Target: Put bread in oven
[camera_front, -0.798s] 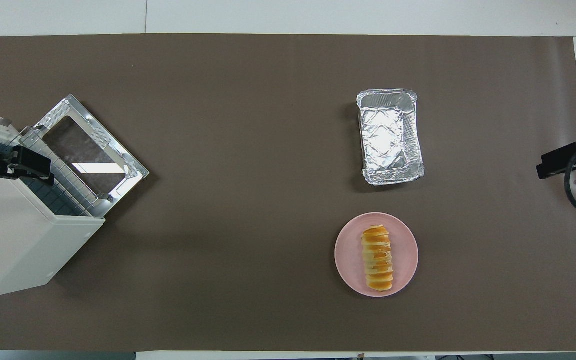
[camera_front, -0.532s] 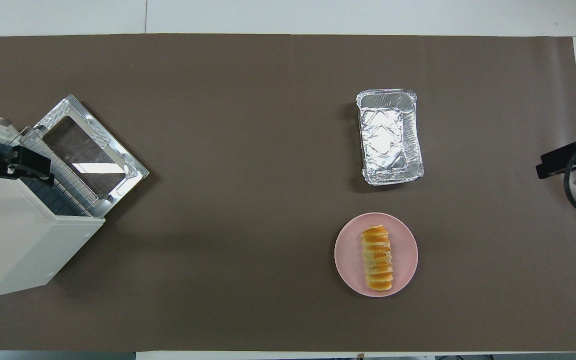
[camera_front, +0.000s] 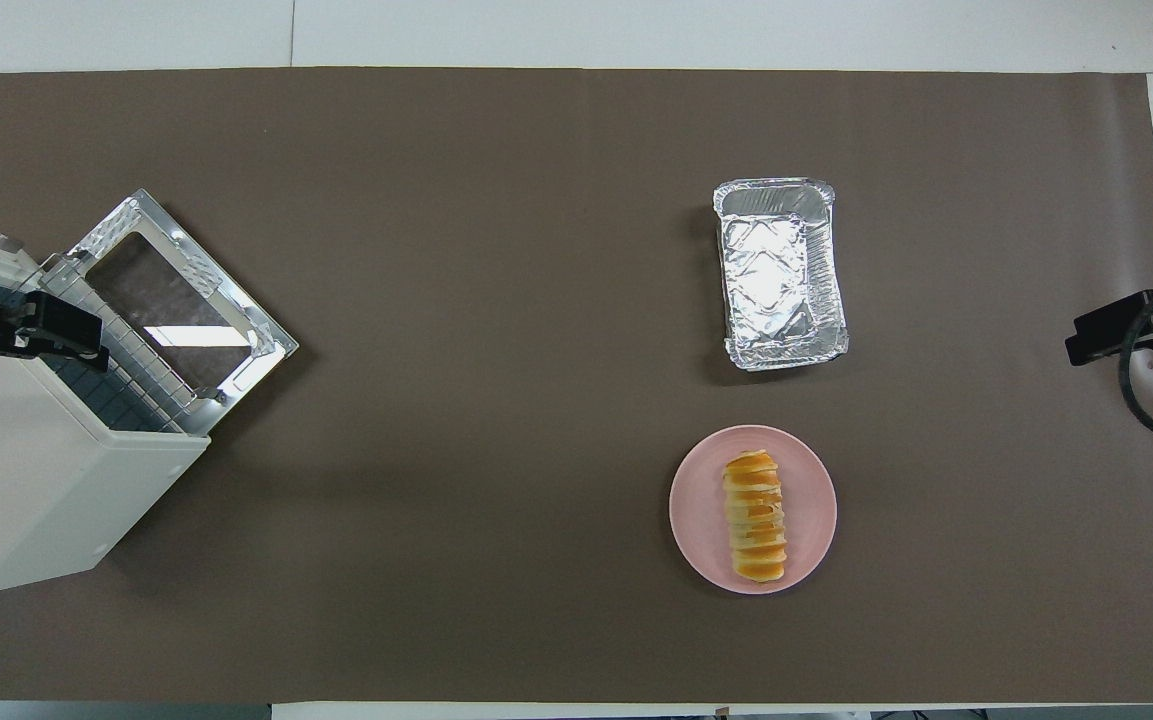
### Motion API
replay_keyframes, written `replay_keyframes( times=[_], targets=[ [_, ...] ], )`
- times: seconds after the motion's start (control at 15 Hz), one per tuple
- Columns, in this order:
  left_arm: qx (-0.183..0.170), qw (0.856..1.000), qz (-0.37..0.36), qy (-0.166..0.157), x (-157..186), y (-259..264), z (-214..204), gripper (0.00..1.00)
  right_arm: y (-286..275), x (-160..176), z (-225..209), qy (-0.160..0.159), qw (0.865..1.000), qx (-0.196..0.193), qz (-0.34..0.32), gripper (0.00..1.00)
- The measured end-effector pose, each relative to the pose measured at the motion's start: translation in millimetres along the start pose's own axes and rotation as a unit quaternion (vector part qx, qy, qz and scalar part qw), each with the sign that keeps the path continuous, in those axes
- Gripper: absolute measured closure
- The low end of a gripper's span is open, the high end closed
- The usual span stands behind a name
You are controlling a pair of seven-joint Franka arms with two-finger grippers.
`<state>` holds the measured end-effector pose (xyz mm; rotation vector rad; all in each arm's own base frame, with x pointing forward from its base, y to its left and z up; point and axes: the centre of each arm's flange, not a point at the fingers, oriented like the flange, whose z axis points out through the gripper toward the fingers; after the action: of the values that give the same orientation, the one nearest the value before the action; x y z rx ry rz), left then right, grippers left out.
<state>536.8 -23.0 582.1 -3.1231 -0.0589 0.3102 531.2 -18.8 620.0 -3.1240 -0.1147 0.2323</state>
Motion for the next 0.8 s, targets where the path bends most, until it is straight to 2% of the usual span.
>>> replay_keyframes(
  times=[0.2,0.47,0.8],
  targets=[
    [0.0,1.0,0.0,0.0,0.0,0.0,0.0,0.0,-17.1,-8.5,17.4,-0.02,1.0,0.0,-0.014,0.0],
    [0.0,1.0,0.0,0.0,0.0,0.0,0.0,0.0,-71.1,-31.2,62.4,-0.04,0.999,-0.01,-0.013,0.0],
    [0.0,1.0,0.0,0.0,0.0,0.0,0.0,0.0,-125.5,-74.3,134.7,-0.022,1.0,-0.02,-0.002,0.0]
  ],
)
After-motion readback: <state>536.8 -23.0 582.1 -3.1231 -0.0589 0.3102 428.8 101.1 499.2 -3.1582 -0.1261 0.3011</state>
